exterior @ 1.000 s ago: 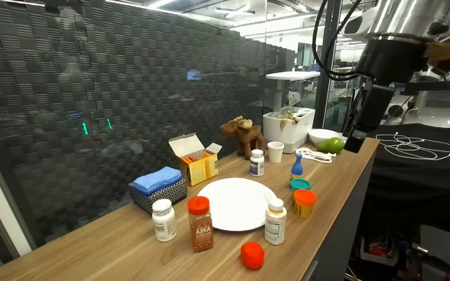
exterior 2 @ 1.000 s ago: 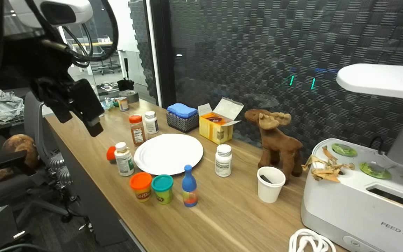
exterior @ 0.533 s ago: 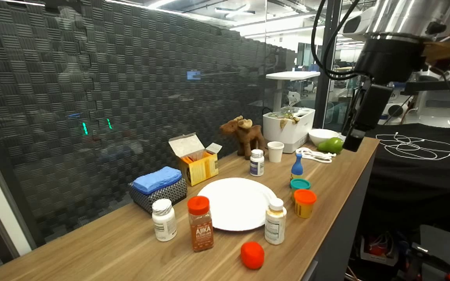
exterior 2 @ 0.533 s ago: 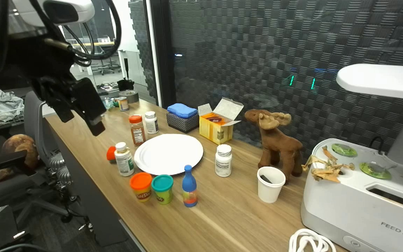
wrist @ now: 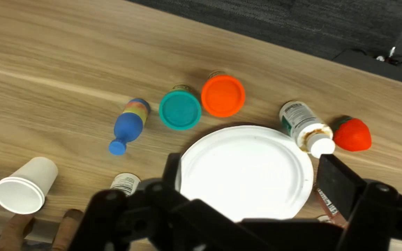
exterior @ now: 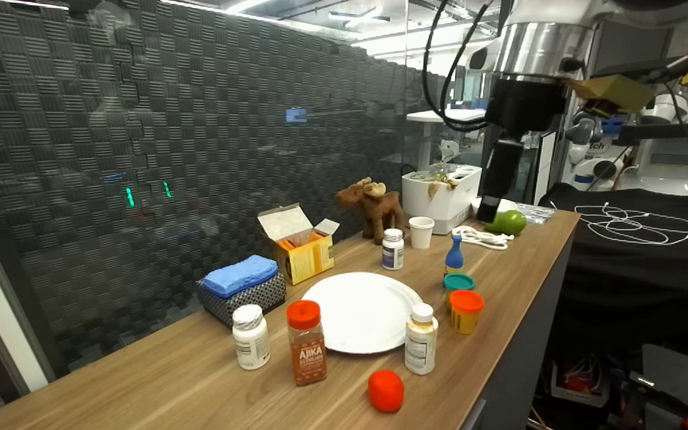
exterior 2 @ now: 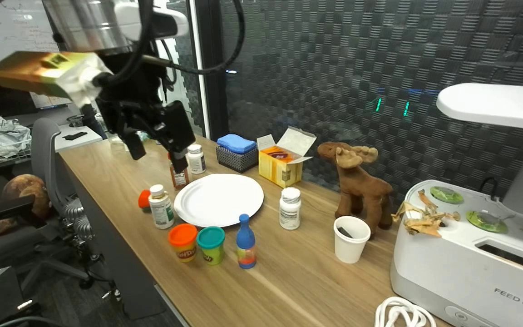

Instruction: Put the bottles and orange plushie on the white plate one at a time

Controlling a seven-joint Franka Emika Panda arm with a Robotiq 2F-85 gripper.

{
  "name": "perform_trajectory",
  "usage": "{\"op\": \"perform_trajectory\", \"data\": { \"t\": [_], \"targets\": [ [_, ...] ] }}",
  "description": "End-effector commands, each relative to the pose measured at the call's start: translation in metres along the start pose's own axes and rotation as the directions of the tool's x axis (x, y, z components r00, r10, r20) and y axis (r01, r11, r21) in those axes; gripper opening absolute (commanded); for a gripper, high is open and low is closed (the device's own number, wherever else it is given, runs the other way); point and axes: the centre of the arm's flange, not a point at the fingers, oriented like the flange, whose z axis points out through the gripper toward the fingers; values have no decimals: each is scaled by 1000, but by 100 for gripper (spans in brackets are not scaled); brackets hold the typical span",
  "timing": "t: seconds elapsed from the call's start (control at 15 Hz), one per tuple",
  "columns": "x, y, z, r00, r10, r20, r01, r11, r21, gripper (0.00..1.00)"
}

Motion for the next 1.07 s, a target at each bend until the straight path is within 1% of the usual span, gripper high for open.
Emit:
{"op": "perform_trajectory", "data": {
  "t": [0.0, 0.27, 0.47, 0.73, 0.93, 1.0],
  "targets": [
    [58, 27, 34, 1000, 7, -13, -7, 1000, -27, 100],
    [93, 48, 78, 999, 35, -27, -36, 997, -62, 100],
    [116, 62, 102, 999, 40, -17, -42, 996, -81, 100],
    [144, 79, 113, 999, 37, -10, -38, 988, -150, 100],
    [157, 89, 120, 999, 34, -4, -34, 978, -205, 100],
    [160, 92, 122, 999, 35, -1, -35, 977, -211, 100]
  ]
}}
